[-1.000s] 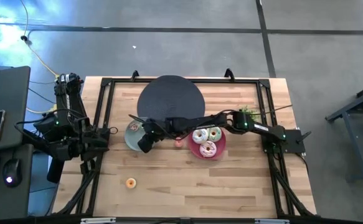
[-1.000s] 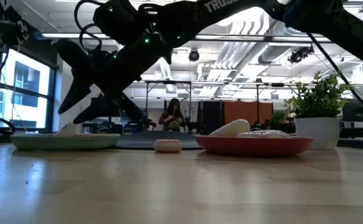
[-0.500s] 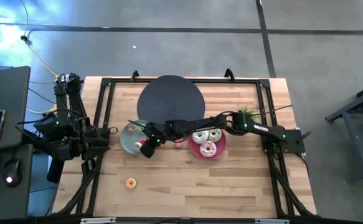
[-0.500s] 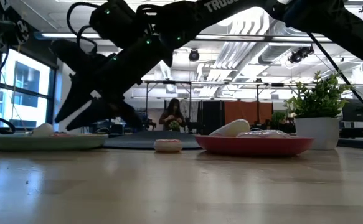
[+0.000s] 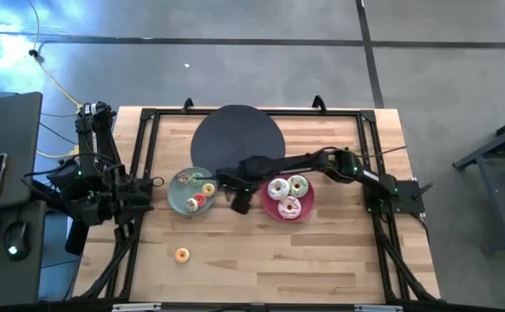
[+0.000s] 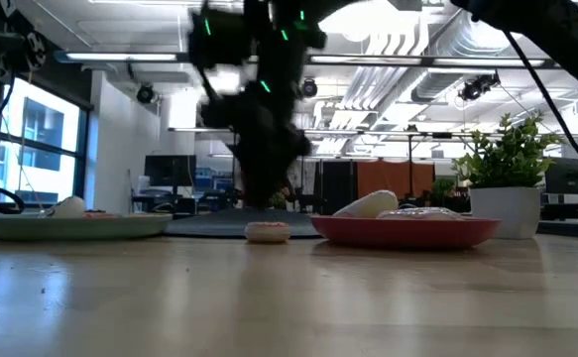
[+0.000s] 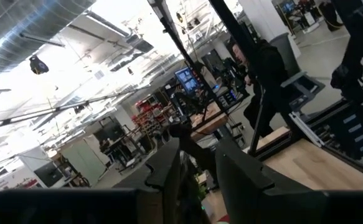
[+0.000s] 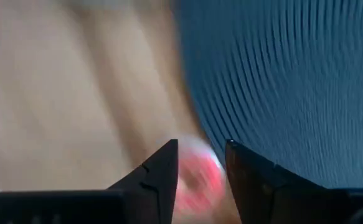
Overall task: Pick & Place donuts
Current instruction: Put the small pink doughnut on the blue plate
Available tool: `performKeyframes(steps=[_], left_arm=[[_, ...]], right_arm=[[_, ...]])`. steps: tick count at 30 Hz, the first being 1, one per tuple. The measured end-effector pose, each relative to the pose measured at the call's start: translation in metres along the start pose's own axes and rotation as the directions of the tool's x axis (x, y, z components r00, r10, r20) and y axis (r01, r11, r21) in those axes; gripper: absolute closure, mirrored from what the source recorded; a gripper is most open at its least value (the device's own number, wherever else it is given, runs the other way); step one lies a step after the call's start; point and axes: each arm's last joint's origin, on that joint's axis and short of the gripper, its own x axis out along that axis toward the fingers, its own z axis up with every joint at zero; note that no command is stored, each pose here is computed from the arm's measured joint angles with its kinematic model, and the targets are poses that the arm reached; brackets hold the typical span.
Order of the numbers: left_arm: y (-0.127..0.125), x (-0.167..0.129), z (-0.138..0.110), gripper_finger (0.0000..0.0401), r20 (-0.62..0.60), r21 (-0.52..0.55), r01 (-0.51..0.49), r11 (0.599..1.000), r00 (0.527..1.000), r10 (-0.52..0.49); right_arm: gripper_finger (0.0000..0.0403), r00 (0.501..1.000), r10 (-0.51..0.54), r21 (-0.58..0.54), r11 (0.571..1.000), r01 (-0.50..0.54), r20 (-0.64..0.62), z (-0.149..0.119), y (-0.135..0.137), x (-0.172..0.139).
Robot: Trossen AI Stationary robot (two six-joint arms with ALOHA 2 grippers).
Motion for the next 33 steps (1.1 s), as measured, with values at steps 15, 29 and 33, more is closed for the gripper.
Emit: performKeyframes(steps=[15,29,33], left_arm=[[-0.006,0.0,-0.002,0.0305,-0.013,0.018,0.022,1.0,1.0,-0.022],[-0.005,0.0,-0.004,0.0305,-0.046,-0.004,0.007,1.0,0.999,-0.007],[-0.005,0.0,-0.004,0.0305,-0.046,-0.005,0.007,1.0,0.999,-0.007]], right_arm=[[0.029,0.995,0.093,0.142,0.985,-0.096,0.025,-0.046,-0.031,-0.001],[0.029,0.974,0.207,0.19,0.957,-0.222,0.094,-0.046,-0.024,0.012],[0.029,0.969,0.218,0.162,0.958,-0.236,0.119,-0.04,-0.021,0.005]])
